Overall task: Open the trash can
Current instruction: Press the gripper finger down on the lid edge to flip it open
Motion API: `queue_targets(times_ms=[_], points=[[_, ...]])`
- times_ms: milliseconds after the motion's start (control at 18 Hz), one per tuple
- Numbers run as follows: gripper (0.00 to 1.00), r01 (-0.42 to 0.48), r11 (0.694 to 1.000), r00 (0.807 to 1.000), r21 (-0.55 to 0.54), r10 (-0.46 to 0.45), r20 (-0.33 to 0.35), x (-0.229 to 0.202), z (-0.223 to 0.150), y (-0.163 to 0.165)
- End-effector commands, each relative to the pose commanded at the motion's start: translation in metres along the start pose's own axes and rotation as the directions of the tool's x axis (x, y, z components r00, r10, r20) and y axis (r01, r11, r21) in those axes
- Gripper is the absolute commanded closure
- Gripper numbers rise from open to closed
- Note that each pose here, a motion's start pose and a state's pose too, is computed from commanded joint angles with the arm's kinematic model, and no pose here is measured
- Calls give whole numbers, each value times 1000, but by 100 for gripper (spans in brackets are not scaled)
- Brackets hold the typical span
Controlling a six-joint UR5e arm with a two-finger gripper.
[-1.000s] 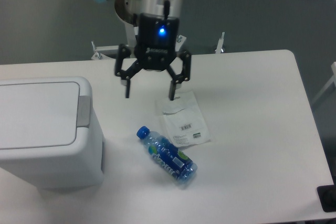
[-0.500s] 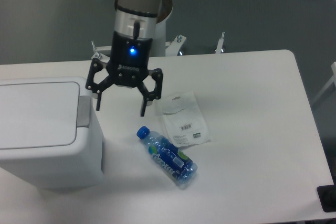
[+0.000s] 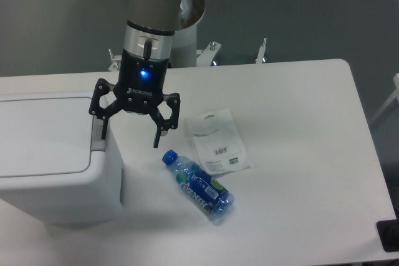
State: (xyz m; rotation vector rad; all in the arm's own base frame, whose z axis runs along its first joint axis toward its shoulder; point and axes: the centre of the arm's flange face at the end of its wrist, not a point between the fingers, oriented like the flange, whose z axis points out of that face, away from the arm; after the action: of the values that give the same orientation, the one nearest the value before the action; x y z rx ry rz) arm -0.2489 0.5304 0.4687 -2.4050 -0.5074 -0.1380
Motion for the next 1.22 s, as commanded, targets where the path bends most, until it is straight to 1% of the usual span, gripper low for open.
queue_targets(times_ms=[1222], points=[[0, 3, 1000, 1000, -9, -3, -3, 0, 4, 4]])
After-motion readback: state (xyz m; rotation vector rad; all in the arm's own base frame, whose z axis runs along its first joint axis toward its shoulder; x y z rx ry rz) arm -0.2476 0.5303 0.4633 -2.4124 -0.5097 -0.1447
